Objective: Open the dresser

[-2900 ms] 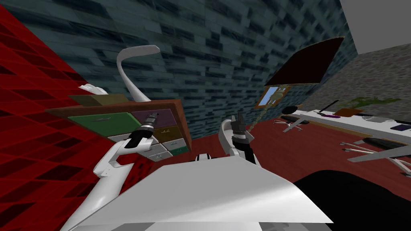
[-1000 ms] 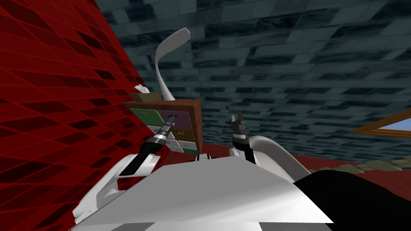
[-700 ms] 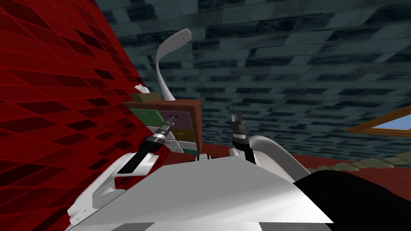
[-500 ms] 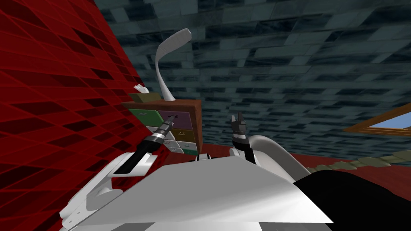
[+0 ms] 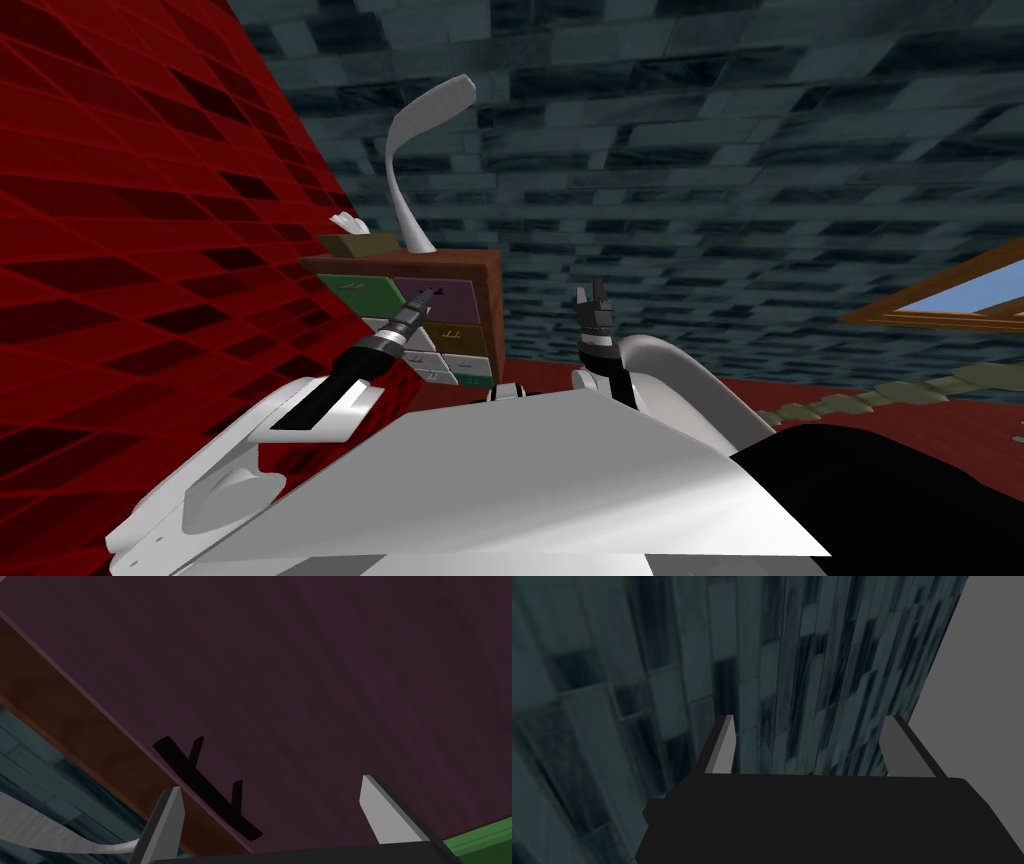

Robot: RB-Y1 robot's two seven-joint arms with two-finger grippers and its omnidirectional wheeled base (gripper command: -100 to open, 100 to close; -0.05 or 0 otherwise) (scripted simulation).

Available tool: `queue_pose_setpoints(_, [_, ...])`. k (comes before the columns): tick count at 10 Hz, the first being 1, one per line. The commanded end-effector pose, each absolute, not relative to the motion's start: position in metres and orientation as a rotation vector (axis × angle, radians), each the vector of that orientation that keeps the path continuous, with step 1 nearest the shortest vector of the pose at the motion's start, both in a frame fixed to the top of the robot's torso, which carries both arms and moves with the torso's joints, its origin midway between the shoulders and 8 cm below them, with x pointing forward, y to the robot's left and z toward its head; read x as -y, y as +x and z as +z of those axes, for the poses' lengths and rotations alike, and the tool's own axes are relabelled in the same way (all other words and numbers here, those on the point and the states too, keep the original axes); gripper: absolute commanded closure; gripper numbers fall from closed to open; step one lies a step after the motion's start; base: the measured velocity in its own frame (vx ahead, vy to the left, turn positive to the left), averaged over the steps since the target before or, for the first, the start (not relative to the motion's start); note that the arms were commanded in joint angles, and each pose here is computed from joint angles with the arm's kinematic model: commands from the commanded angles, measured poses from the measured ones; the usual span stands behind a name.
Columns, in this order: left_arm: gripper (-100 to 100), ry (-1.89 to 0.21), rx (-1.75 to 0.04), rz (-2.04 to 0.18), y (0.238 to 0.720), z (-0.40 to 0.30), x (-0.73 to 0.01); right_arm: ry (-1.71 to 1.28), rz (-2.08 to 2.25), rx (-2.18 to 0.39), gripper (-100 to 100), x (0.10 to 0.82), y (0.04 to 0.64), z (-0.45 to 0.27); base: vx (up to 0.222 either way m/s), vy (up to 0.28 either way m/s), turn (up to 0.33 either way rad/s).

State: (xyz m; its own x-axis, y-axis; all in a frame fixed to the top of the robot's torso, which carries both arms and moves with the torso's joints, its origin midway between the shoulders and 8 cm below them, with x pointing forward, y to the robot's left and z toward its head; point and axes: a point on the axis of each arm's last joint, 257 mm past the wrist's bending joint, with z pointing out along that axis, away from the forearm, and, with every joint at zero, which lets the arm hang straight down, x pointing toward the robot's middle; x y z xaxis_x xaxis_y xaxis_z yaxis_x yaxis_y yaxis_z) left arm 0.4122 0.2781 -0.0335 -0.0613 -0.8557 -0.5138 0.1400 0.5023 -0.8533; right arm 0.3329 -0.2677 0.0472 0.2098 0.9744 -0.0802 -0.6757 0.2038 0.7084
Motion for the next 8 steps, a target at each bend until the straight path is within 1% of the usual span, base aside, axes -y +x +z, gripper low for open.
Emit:
queue_pose_setpoints(1, [-100,-0.648,-1.393,-0.944,0.405,-0.017,-0.267,0.609,1.251,-0.596,0,0.268,0.333,0.047,0.012,0.015,-0.010])
queue_pose_setpoints(4, [-100,-0.605,-1.376,-0.979,0.395,0.004,-0.251,0.609,1.251,-0.596,0,0.268,0.333,0.047,0.003,0.003,-0.003])
queue_pose_setpoints(5, [-100,-0.612,-1.379,-0.973,0.397,0.000,-0.254,0.609,1.251,-0.596,0,0.268,0.333,0.047,0.000,0.000,0.000])
queue_pose_setpoints(7, [-100,-0.609,-1.377,-0.971,0.398,0.006,-0.255,0.609,1.251,-0.596,0,0.268,0.333,0.047,0.055,-0.025,-0.022])
queue_pose_setpoints(8, [100,-0.612,-1.377,-0.971,0.398,0.006,-0.256,0.609,1.251,-0.596,0,0.268,0.333,0.047,0.006,-0.003,0.002])
